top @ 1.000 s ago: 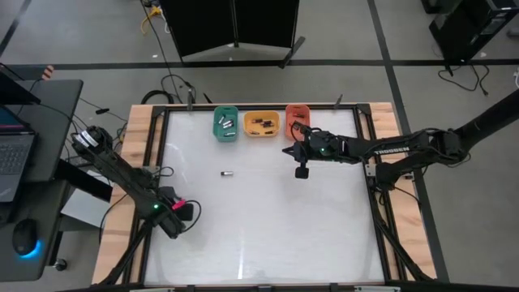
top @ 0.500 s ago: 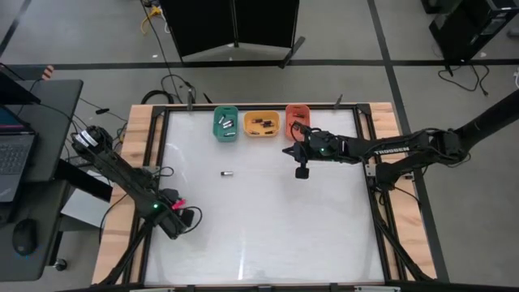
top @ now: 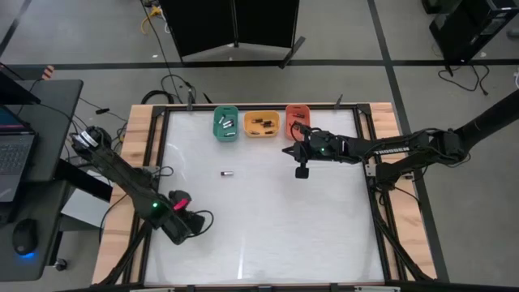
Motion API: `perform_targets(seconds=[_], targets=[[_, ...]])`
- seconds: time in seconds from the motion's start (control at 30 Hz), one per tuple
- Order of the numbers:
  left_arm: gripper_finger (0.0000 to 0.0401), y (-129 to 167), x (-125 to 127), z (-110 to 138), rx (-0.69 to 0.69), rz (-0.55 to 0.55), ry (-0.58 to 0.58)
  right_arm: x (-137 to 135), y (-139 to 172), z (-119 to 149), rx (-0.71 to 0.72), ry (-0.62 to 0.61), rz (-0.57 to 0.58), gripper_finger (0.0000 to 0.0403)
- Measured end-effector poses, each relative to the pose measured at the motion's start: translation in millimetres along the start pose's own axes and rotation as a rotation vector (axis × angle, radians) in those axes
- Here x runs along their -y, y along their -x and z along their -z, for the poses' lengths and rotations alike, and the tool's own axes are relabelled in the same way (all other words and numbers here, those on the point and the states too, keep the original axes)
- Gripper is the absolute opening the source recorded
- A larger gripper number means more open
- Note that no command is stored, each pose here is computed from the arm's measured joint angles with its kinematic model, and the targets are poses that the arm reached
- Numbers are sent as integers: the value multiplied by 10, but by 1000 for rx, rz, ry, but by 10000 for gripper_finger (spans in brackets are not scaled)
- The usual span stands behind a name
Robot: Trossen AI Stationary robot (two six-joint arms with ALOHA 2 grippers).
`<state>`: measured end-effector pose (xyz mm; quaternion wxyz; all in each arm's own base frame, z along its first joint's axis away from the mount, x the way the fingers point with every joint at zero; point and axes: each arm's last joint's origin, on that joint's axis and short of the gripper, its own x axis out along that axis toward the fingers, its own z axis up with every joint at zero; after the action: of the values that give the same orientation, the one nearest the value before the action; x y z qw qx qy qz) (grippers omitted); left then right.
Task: Sort batteries
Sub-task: Put the silver battery into the green bin
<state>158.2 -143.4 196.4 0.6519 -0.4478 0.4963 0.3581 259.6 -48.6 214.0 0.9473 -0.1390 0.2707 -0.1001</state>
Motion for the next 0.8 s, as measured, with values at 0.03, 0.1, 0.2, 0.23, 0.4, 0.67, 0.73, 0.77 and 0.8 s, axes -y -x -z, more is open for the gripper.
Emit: perform_targets(seconds=[0.03, 0.1, 0.2, 0.23, 0.4, 0.67, 0.73, 0.77, 0.8], targets=[[44, 16, 38, -35, 10, 13, -12, 0, 0, 0, 0, -5, 0, 11], [44, 38, 106, -123, 21, 26, -50, 0, 0, 0, 0, -15, 0, 11], [44, 60, 198, -294, 45, 34, -110, 0, 0, 1, -1, -23, 0, 11], [44, 70, 233, -361, 53, 39, -134, 0, 0, 1, -1, -26, 0, 11], [44, 103, 350, -754, 100, 38, -258, 0, 0, 1, -1, -64, 0, 11], [44, 213, 384, -1597, 161, 44, -419, -69, -15, 178, 16, -147, 0, 11], [44, 303, 375, -1829, 195, 59, -456, -95, -15, 216, 32, -164, 3, 11], [44, 353, 360, -1943, 215, 60, -471, -106, -14, 221, 43, -172, 10, 11], [44, 404, 338, -2058, 234, 62, -482, -114, -12, 222, 54, -179, 18, 11]])
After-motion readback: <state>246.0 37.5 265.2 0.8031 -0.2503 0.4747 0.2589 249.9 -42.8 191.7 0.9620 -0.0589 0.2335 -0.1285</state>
